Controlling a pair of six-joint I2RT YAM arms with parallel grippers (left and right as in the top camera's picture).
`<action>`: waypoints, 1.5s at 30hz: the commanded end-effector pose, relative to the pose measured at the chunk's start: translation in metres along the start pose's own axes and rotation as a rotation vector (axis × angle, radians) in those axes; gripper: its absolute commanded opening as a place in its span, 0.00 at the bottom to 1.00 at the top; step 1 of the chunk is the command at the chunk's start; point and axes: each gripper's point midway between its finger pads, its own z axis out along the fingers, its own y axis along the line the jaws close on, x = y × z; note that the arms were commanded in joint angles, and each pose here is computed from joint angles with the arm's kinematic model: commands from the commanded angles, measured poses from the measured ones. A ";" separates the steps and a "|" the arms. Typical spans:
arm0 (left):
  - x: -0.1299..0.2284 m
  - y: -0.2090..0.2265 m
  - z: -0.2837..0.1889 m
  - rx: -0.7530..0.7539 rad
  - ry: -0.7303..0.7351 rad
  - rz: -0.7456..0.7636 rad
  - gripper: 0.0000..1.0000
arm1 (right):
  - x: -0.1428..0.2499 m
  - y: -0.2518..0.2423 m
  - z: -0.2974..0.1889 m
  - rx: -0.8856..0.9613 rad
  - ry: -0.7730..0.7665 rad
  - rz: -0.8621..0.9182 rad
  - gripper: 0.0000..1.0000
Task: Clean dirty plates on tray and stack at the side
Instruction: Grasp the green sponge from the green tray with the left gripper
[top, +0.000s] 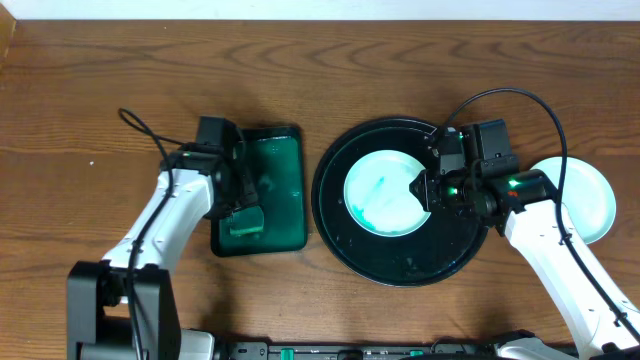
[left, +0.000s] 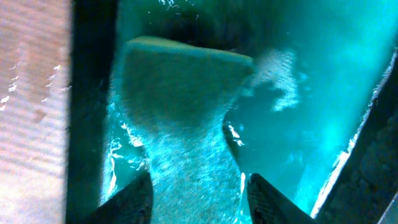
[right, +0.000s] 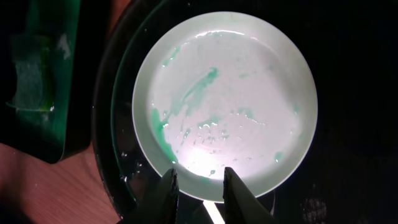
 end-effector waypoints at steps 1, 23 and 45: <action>0.020 0.000 0.024 -0.064 0.065 0.071 0.51 | 0.003 0.001 0.003 0.012 0.011 -0.003 0.22; 0.021 0.003 0.011 -0.134 0.052 0.093 0.53 | 0.003 0.000 0.003 0.016 0.010 -0.003 0.21; -0.005 -0.026 -0.050 0.002 -0.111 0.130 0.07 | 0.017 -0.061 0.043 0.103 0.138 0.120 0.36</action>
